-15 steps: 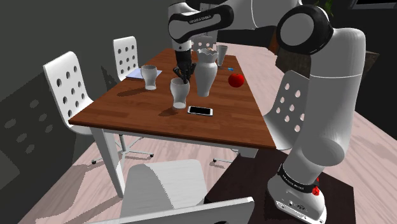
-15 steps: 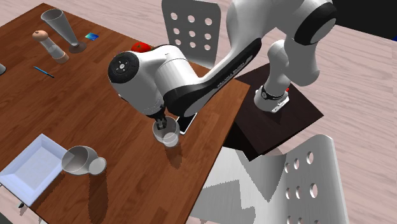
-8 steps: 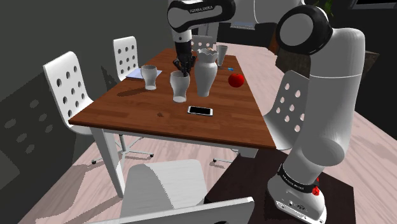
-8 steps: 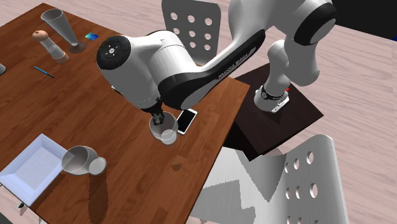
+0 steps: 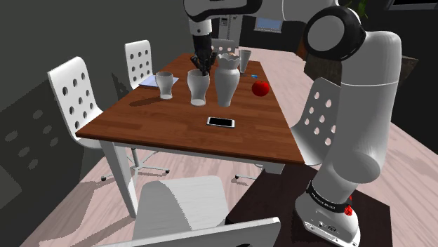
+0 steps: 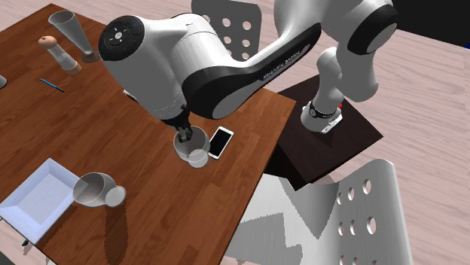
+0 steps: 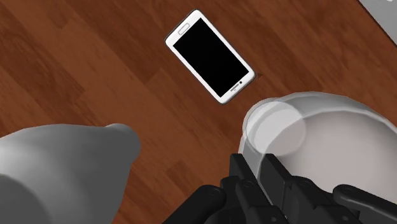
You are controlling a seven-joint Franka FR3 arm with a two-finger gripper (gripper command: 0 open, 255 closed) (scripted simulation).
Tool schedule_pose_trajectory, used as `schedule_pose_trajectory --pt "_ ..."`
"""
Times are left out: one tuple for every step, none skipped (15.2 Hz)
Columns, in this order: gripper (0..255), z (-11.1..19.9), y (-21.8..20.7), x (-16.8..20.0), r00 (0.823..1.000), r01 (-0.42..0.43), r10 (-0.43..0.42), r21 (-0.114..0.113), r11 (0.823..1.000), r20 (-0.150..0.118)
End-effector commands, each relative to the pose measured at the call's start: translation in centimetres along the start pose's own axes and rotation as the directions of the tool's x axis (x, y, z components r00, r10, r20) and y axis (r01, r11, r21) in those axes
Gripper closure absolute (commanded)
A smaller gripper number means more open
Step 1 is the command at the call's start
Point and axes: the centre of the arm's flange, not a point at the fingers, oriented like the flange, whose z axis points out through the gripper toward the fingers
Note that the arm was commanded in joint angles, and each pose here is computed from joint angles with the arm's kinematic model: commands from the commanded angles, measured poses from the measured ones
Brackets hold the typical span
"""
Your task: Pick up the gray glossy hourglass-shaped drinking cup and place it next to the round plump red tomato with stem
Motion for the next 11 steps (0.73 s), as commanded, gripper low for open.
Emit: schedule_pose_trajectory --pt "255 -1.0 0.4 -0.1 1.000 0.000 0.000 0.000 1.000 0.000" --pt "255 -1.6 0.5 -0.1 1.000 0.000 0.000 0.000 1.000 0.000" --pt "255 -2.1 0.5 -0.1 1.000 0.000 0.000 0.000 1.000 0.000" --pt "255 -2.6 0.6 -0.2 1.000 0.000 0.000 0.000 1.000 0.000" --pt "255 -3.1 0.7 -0.2 1.000 0.000 0.000 0.000 1.000 0.000" --pt "255 -3.7 0.8 -0.3 1.000 0.000 0.000 0.000 1.000 0.000" --pt "255 -4.2 0.9 -0.3 1.000 0.000 0.000 0.000 1.000 0.000" --pt "255 -4.7 0.9 -0.3 1.000 0.000 0.000 0.000 1.000 0.000" --pt "255 -5.2 1.0 -0.4 1.000 0.000 0.000 0.000 1.000 0.000" --pt "255 -5.7 1.1 -0.4 1.000 0.000 0.000 0.000 1.000 0.000" --pt "255 -6.3 1.2 -0.4 1.000 0.000 0.000 0.000 1.000 0.000"
